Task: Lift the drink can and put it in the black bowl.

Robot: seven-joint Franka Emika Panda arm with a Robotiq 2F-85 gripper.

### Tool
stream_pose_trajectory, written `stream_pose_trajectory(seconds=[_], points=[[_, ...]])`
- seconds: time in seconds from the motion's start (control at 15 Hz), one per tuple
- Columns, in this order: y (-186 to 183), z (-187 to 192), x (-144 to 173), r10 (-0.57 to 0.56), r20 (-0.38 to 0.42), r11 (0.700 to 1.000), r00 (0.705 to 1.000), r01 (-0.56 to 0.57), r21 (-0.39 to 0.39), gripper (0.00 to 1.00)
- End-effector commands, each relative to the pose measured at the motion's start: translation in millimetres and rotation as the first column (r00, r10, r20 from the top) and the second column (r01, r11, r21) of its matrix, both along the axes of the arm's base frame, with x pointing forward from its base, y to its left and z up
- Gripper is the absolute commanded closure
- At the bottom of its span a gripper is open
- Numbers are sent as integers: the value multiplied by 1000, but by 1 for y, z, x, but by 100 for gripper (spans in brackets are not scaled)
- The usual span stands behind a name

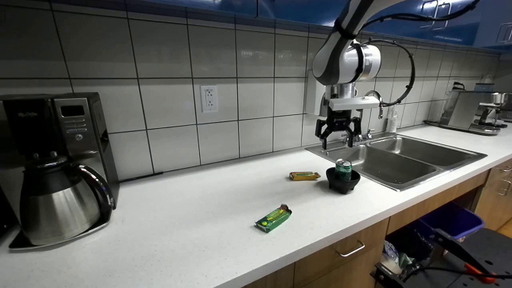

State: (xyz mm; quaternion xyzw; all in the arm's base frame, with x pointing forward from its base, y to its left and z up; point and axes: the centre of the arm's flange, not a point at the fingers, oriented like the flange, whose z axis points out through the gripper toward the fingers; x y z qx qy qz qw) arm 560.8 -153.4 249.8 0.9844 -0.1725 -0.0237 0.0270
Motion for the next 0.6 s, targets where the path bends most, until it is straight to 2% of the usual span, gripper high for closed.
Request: stream_pose_trajectory(seconds=[0.0,0.53], points=[[17,39,-33,56,1,998,998,-56,-3,0],[57,93,-86,161,47,986,986,-159,-54,0]])
